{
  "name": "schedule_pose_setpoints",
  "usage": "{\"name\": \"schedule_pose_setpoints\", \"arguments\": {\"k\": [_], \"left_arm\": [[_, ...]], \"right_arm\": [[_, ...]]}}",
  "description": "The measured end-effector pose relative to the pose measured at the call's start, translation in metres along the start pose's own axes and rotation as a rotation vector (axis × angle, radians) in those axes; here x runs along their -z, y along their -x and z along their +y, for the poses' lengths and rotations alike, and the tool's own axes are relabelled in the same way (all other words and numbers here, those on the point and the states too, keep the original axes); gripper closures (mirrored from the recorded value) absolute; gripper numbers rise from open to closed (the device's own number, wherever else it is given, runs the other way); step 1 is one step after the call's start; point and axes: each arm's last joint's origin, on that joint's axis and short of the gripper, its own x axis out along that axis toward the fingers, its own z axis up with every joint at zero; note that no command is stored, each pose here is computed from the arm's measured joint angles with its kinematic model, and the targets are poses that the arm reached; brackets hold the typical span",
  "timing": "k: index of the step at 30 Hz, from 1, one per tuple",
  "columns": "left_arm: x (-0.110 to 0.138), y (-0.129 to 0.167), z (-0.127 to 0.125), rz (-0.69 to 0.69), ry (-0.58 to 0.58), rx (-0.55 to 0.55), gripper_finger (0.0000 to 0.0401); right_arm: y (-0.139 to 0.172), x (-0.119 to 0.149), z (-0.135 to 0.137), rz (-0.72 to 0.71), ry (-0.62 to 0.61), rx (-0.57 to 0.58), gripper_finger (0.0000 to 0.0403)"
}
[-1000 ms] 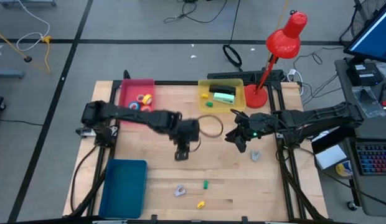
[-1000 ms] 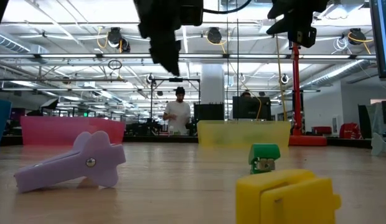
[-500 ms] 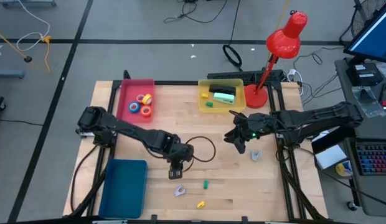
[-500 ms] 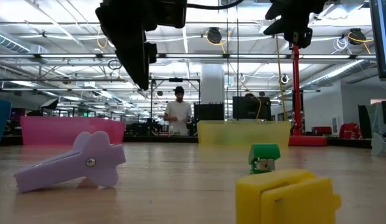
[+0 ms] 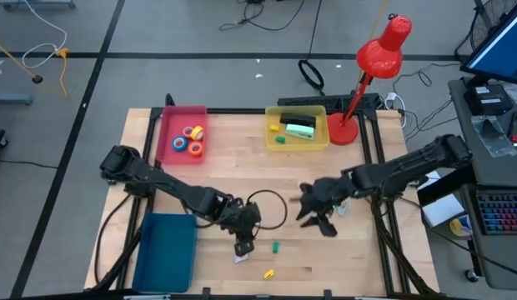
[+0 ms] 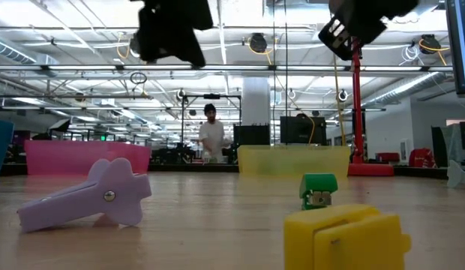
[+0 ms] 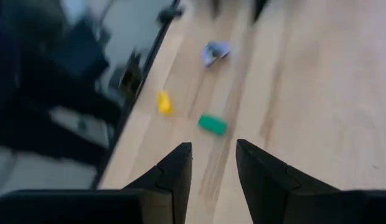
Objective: Pick and place Stapler, Stapler remover, tape
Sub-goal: Put the small green stapler into the yellow bin
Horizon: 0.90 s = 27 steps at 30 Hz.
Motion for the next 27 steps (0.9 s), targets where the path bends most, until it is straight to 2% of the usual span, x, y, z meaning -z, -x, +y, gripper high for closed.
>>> {"name": "schedule_pose_setpoints", "arguments": {"k": [3,7,14,17,20,27], "left_arm": [[0.010,0.007,-0.012,-0.017,0.047,-0.017,0.0224],[0.022,0.023,-0.030,-0.079,0.113,-0.008,0.0224],[0.034,0.064,-0.049,-0.279,0.199,-0.030,0.0224],[0.041,0.079,-0.047,-0.277,0.191,-0.058,0.0224],[0.038,0.090,-0.048,-0.322,0.253,-0.030,0.0224],[0.040,0.104,-0.043,-0.381,0.190,-0.092,0.0224]], "right_arm": [[-0.015,0.007,0.007,0.055,0.143,-0.020,0.0287],[-0.036,0.015,0.008,0.122,0.268,0.018,0.0287],[-0.066,0.026,-0.006,0.229,0.342,0.046,0.0286],[-0.076,0.025,-0.010,0.251,0.386,0.044,0.0286],[-0.085,0.021,-0.010,0.264,0.440,0.037,0.0286],[-0.112,0.002,-0.010,0.266,0.564,-0.007,0.0286]]}}
